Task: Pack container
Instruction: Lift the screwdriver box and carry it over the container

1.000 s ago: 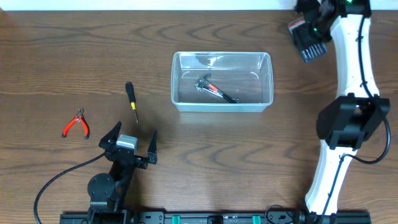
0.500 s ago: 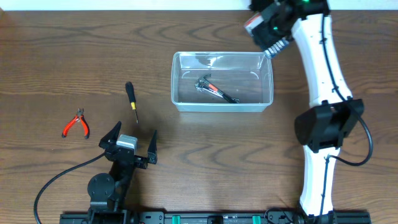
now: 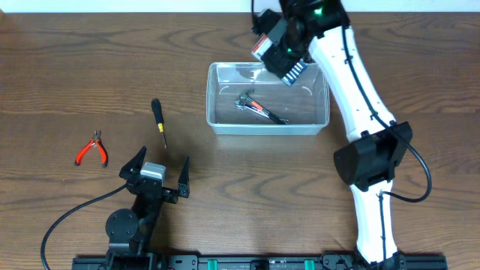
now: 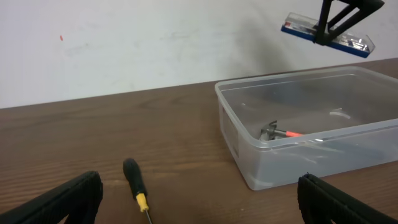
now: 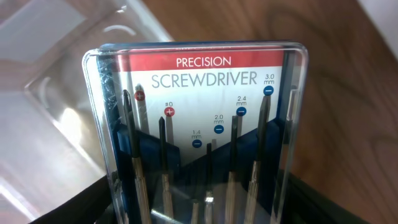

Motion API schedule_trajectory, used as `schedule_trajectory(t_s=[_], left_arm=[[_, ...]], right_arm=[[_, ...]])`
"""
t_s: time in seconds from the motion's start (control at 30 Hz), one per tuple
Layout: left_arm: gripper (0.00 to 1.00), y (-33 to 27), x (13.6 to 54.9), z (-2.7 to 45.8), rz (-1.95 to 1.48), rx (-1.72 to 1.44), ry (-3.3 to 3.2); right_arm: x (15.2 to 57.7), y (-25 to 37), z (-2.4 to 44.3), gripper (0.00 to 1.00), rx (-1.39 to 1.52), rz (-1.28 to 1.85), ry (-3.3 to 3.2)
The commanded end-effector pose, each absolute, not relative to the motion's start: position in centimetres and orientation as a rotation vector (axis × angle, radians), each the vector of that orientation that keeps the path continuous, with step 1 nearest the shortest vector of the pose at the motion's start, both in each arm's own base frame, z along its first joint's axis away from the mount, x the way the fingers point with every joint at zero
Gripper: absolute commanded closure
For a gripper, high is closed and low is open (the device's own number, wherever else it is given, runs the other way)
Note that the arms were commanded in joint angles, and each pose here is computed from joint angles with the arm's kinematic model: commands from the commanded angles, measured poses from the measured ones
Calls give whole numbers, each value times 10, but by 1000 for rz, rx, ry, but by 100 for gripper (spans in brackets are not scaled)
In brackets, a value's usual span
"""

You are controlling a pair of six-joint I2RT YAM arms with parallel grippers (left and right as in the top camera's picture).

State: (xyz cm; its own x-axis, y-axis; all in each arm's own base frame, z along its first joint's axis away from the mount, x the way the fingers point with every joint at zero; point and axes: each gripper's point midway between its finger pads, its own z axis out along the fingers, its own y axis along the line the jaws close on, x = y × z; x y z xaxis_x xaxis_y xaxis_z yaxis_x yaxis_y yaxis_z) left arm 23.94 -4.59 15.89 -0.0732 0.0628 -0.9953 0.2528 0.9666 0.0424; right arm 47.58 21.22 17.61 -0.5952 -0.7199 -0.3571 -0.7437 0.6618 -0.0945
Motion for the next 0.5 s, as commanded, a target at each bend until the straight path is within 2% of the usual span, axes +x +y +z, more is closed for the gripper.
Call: schedule_trajectory(t_s=[0.0, 0.47], left_arm=[[2, -49, 238, 143, -188, 250, 1684], [2, -49, 238, 143, -188, 250, 1684]], right_arm=[[469, 227, 178, 54, -1190, 114, 2498], [441, 229, 169, 54, -1264, 125, 2582]])
